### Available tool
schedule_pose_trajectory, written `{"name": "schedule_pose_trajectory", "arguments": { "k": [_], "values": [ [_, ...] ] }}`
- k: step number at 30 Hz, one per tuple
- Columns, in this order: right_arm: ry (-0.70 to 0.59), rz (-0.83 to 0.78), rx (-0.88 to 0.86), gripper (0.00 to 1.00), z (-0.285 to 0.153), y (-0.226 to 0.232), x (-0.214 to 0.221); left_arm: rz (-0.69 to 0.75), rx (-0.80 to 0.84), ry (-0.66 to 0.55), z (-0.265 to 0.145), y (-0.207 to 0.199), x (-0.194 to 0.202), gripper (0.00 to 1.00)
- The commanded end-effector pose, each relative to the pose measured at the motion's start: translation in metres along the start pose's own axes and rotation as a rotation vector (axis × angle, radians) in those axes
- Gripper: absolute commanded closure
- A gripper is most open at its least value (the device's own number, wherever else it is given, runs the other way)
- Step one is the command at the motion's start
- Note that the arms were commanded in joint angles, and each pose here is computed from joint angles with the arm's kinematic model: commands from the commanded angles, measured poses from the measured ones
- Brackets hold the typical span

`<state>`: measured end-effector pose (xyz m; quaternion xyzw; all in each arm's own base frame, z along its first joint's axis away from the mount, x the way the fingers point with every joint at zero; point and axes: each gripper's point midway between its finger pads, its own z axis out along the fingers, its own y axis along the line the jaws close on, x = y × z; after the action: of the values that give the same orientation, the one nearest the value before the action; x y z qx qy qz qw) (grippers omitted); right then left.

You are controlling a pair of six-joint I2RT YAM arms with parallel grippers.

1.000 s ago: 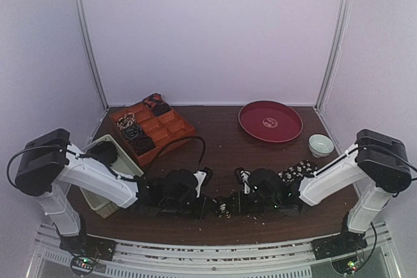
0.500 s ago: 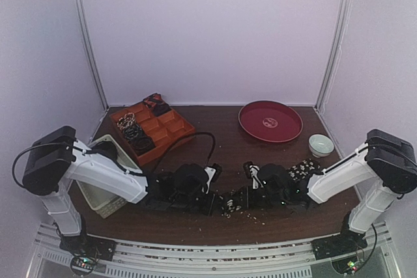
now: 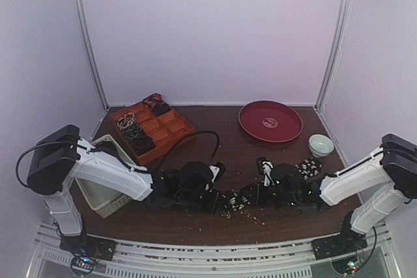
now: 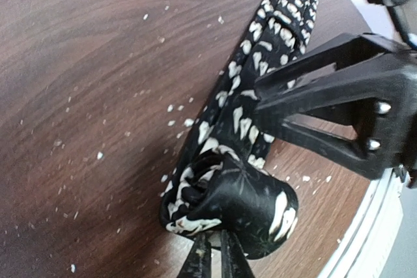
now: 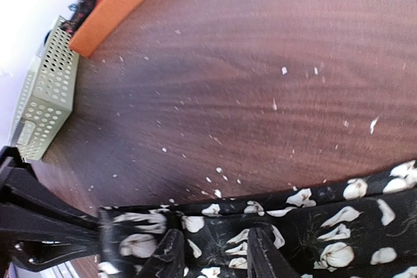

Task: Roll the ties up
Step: Roll the tie at the center of the board.

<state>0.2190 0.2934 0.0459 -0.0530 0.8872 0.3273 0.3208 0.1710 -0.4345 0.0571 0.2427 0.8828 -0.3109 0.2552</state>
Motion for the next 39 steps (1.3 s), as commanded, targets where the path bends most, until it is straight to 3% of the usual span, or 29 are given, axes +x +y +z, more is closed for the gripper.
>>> {"name": "schedule_pose_trajectory", "arguments": {
  "k": [1,12,23,30,34,39],
  "values": [
    [-0.041,-0.021,0.004,0.62,-0.015,-0.001,-0.013,0.02,0.019,-0.031,0.007,-0.009,-0.018,0.92],
    [0.009,-0.042,-0.067,0.49,-0.024,0.02,-0.015,0.028,0.027,-0.03,0.023,-0.013,-0.027,0.92],
    [0.1,-0.051,0.009,0.59,-0.006,0.005,0.002,0.025,0.084,-0.059,0.035,-0.021,-0.04,0.9],
    [0.146,-0.039,0.009,0.64,0.0,0.001,0.015,0.009,0.073,-0.121,0.011,-0.008,-0.051,0.86],
    [0.169,-0.004,-0.012,0.64,0.003,0.0,0.024,0.027,0.066,-0.15,-0.009,0.009,-0.048,0.68],
    [0.182,0.061,-0.062,0.64,0.006,0.006,0.03,0.218,0.12,-0.196,-0.033,0.004,-0.041,0.36]
  ]
}}
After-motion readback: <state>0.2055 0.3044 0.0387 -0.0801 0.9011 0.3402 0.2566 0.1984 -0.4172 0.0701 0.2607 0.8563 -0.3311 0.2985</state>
